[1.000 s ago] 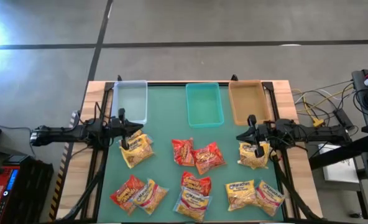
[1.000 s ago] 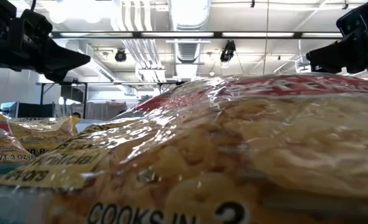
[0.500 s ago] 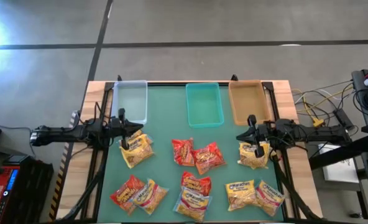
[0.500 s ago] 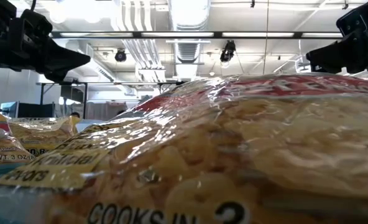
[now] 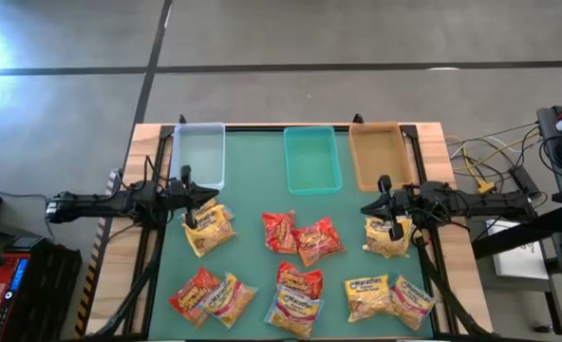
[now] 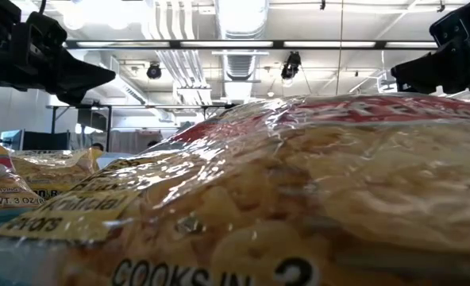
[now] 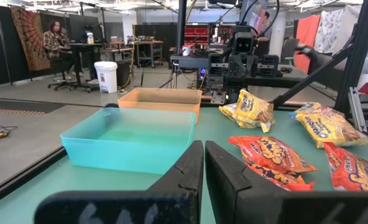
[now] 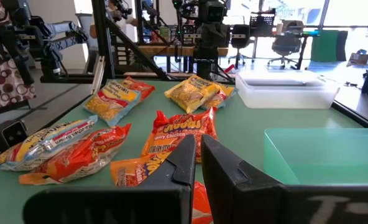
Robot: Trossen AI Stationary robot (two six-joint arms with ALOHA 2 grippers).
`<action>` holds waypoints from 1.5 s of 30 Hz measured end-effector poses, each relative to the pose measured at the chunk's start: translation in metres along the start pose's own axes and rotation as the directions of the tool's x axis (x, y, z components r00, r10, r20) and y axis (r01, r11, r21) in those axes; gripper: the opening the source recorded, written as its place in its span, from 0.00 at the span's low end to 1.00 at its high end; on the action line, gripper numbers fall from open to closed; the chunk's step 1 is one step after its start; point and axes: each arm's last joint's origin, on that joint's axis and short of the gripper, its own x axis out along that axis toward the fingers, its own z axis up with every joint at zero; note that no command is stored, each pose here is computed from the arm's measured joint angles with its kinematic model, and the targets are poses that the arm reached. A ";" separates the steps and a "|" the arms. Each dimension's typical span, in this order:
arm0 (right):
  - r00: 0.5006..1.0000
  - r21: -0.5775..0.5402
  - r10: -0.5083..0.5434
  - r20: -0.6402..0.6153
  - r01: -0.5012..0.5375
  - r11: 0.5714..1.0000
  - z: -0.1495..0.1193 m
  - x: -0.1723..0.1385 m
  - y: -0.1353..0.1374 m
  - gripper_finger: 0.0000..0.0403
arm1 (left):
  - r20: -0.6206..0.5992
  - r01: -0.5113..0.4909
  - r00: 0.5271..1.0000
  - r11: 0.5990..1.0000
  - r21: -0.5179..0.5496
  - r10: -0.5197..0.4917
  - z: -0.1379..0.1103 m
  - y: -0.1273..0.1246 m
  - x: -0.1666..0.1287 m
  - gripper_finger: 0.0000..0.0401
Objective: Sort Maruchan noodles
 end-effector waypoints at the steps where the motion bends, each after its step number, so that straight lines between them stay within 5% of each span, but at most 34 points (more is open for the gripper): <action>1: 1.000 0.000 0.001 0.000 -0.001 1.000 0.000 0.000 0.000 0.04 | 0.000 0.001 1.000 1.000 0.000 -0.001 0.000 0.000 0.000 0.00; 23: 1.000 0.000 0.000 0.000 0.000 1.000 0.000 0.000 0.000 0.04 | 0.000 0.001 1.000 1.000 0.000 -0.001 0.000 0.000 0.000 0.00; 31: 1.000 -0.078 -0.002 0.002 0.002 0.997 0.000 0.000 0.000 0.04 | 0.000 0.000 1.000 1.000 0.000 0.000 0.000 0.000 0.000 0.00; 34: 0.995 -0.128 -0.082 0.058 0.088 0.988 0.005 0.000 -0.002 0.04 | 0.000 0.000 1.000 1.000 0.000 0.000 0.000 0.000 0.000 0.00; 45: 0.990 0.181 -0.106 0.098 0.087 0.980 0.009 -0.001 -0.003 0.04 | 0.000 0.000 1.000 1.000 0.000 0.000 0.000 0.000 0.000 0.00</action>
